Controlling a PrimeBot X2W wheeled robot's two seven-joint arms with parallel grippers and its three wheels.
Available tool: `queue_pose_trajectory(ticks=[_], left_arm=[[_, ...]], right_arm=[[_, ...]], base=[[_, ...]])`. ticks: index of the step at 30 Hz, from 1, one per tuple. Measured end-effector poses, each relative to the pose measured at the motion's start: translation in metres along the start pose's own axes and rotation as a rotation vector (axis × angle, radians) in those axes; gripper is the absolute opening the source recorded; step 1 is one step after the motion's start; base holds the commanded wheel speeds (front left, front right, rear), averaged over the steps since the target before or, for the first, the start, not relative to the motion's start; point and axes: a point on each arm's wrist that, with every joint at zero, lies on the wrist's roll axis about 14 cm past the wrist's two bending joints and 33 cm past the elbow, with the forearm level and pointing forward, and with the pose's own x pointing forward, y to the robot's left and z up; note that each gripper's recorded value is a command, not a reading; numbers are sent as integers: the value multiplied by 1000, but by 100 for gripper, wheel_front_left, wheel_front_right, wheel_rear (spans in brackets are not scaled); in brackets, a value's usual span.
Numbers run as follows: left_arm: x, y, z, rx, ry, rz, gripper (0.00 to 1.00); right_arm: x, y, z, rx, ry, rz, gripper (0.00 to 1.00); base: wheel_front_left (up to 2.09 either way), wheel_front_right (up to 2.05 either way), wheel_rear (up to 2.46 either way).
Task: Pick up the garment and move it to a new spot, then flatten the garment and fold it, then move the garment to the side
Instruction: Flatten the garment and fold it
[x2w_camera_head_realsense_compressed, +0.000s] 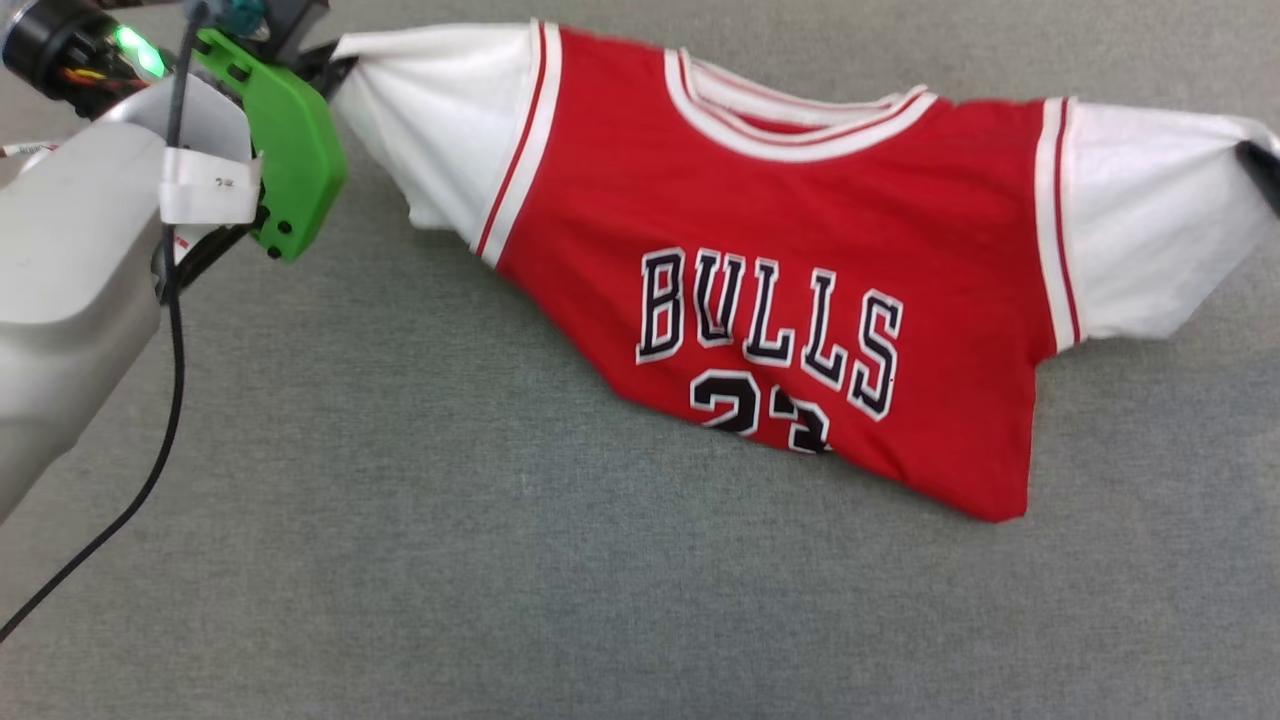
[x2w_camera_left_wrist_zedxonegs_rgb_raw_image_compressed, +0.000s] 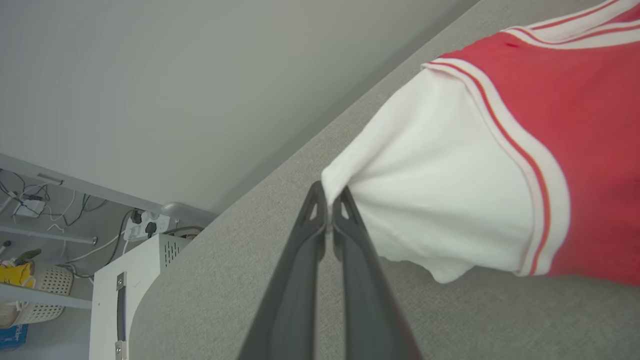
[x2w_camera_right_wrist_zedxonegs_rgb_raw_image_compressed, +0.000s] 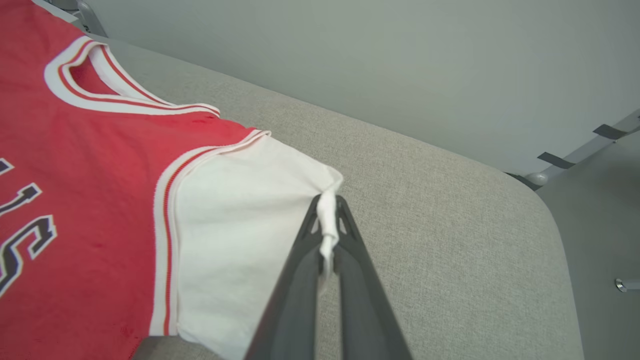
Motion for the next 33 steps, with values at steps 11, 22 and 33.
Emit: queue_pose_trajectory(ticks=[11, 22, 33], left_arm=[[-97, 32, 151, 102, -473, 158, 0], [-174, 45, 237, 176, -716, 267, 0], [-160, 49, 282, 179, -808, 263, 0]], right_arm=[[-42, -6, 107, -73, -305, -34, 0], [-86, -13, 220, -161, -599, -89, 0], [-54, -17, 263, -179, -616, -102, 0]], base=[[0, 0, 0], [0, 0, 0], [0, 0, 0]])
